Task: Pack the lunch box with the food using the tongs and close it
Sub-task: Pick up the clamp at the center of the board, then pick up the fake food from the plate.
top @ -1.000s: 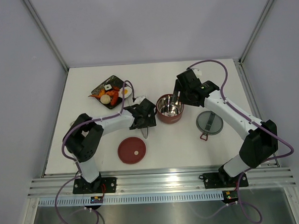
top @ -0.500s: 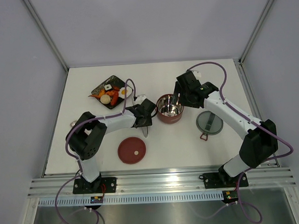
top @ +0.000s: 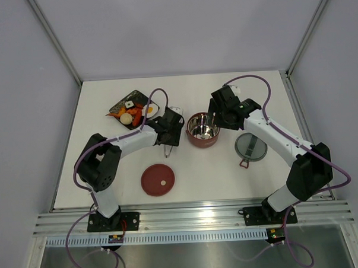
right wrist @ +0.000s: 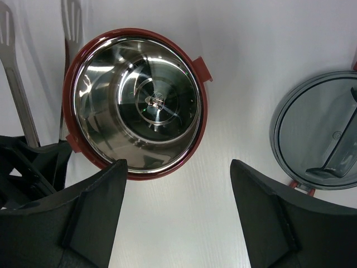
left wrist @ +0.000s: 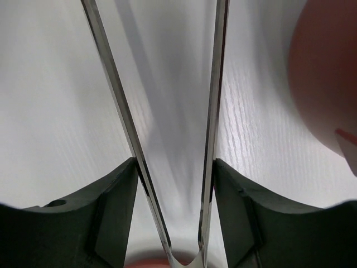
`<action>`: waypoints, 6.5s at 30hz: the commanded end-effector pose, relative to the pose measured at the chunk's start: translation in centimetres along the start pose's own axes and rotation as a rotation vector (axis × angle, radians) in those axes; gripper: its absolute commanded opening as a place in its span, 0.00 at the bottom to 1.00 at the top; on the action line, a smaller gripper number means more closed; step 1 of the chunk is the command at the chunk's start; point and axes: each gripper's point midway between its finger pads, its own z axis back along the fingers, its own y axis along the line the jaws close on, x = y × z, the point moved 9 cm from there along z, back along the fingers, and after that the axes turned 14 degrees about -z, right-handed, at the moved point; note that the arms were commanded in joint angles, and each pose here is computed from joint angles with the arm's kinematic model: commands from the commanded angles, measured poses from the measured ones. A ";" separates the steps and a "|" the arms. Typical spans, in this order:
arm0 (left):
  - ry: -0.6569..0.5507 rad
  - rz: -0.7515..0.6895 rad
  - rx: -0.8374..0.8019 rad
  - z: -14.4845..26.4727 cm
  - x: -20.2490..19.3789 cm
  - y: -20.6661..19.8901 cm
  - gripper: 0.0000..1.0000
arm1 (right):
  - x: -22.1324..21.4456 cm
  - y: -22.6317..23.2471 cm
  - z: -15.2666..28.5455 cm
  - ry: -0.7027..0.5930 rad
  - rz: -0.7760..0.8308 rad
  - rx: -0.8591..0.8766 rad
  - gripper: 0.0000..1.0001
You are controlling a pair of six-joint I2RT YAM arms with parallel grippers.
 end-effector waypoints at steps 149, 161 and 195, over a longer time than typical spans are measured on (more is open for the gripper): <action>0.055 0.046 0.288 9.9 5.7 15.1 0.43 | 0.3 -0.3 2.0 -0.022 0.020 0.042 0.83; 0.066 0.024 0.273 8.6 5.5 15.0 0.44 | 0.3 0.3 1.5 -0.004 0.024 0.053 0.83; 0.187 0.011 0.273 6.0 4.0 14.5 0.32 | 0.6 -1.3 1.0 -0.013 -0.014 0.017 0.83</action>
